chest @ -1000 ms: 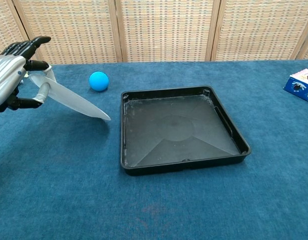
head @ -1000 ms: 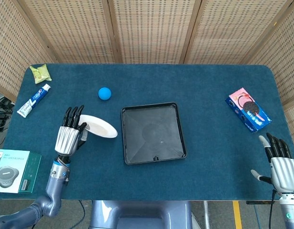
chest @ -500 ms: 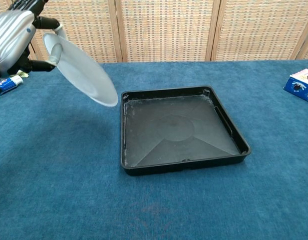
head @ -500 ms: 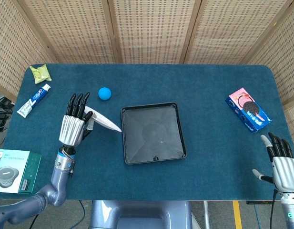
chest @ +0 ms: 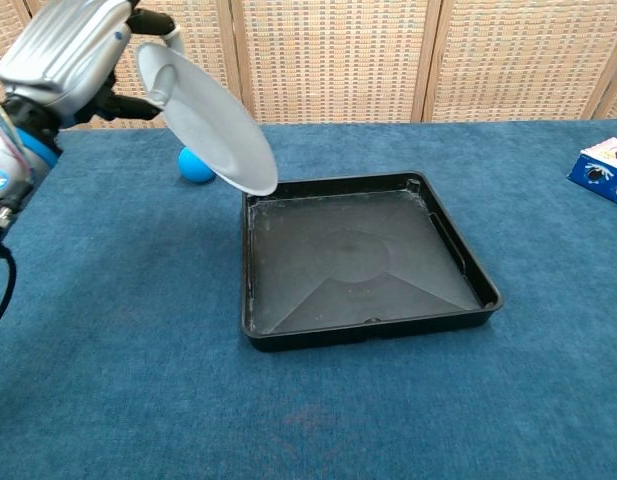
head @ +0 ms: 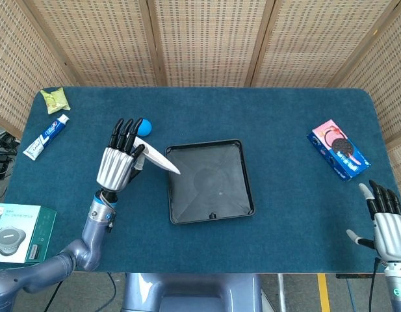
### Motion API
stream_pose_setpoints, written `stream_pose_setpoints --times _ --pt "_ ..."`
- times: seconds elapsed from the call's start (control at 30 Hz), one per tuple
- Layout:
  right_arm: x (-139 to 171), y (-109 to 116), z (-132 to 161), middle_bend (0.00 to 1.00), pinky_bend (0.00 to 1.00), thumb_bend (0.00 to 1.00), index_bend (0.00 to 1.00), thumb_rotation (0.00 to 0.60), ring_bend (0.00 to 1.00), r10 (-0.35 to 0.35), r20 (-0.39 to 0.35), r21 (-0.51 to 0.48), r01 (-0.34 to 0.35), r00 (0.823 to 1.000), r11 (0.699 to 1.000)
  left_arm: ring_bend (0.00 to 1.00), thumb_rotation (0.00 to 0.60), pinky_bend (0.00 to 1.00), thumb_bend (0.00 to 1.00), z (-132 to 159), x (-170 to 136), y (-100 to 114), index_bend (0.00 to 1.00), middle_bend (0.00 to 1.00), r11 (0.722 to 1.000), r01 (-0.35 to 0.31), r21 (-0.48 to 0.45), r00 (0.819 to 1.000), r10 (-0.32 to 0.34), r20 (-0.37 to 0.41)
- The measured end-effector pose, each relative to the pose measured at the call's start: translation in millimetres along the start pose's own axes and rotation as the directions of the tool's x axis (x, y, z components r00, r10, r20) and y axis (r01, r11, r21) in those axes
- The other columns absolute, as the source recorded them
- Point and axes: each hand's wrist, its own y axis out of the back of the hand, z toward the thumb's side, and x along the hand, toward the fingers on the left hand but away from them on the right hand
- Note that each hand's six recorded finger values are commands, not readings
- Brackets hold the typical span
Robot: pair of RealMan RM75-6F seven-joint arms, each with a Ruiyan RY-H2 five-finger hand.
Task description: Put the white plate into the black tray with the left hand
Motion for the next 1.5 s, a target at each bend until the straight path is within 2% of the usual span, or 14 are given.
stream_pose_setpoints --times 0.27,0.5,0.87,1.17,1.27,1.37,1.43,1.5 --pt "-3 -2 -7 0.0 0.0 0.17 0.08 0.6 0.0 0.001 0.024 0.004 -0.001 1.0 1.0 0.0 0.6 0.0 0.31 31 28 -8 0.84 0.0 1.0 0.0 0.001 0.996 0.0 0.086" --pt "-5 -4 -13 0.0 0.0 0.17 0.08 0.6 0.0 0.009 0.04 0.002 -0.009 0.999 1.0 0.0 0.6 0.0 0.31 68 51 -16 0.84 0.0 1.0 -0.007 -0.005 0.987 0.007 0.159" --pt "-5 -7 -12 0.0 0.0 0.17 0.08 0.6 0.0 0.015 0.041 0.004 -0.016 0.999 1.0 0.0 0.6 0.0 0.31 106 58 -40 0.83 0.0 0.999 0.032 0.023 0.971 -0.036 0.235" --pt "-6 -9 -15 0.0 0.0 0.17 0.08 0.6 0.0 0.021 0.051 0.004 -0.022 0.998 1.0 0.0 0.6 0.0 0.31 133 68 -54 0.79 0.0 0.999 0.036 0.035 0.961 -0.045 0.272" --pt "-6 -10 -16 0.0 0.0 0.17 0.08 0.6 0.0 0.025 0.052 0.006 -0.026 0.998 1.0 0.0 0.6 0.0 0.29 137 67 -59 0.72 0.0 0.998 0.048 0.047 0.958 -0.059 0.282" --pt "-6 -11 -16 0.0 0.0 0.17 0.08 0.6 0.0 0.029 0.052 0.008 -0.029 0.998 1.0 0.0 0.6 0.0 0.17 139 63 -64 0.48 0.0 0.996 0.061 0.065 0.951 -0.077 0.301" --pt "-6 -11 -16 0.0 0.0 0.17 0.08 0.6 0.0 0.029 0.052 0.009 -0.03 0.998 1.0 0.0 0.6 0.0 0.07 139 59 -68 0.29 0.0 0.994 0.072 0.078 0.945 -0.093 0.314" --pt "-6 -11 -16 0.0 0.0 0.17 0.08 0.6 0.0 0.027 0.052 0.011 -0.028 0.998 1.0 0.0 0.6 0.0 0.03 137 55 -71 0.18 0.0 0.992 0.086 0.09 0.94 -0.111 0.322"
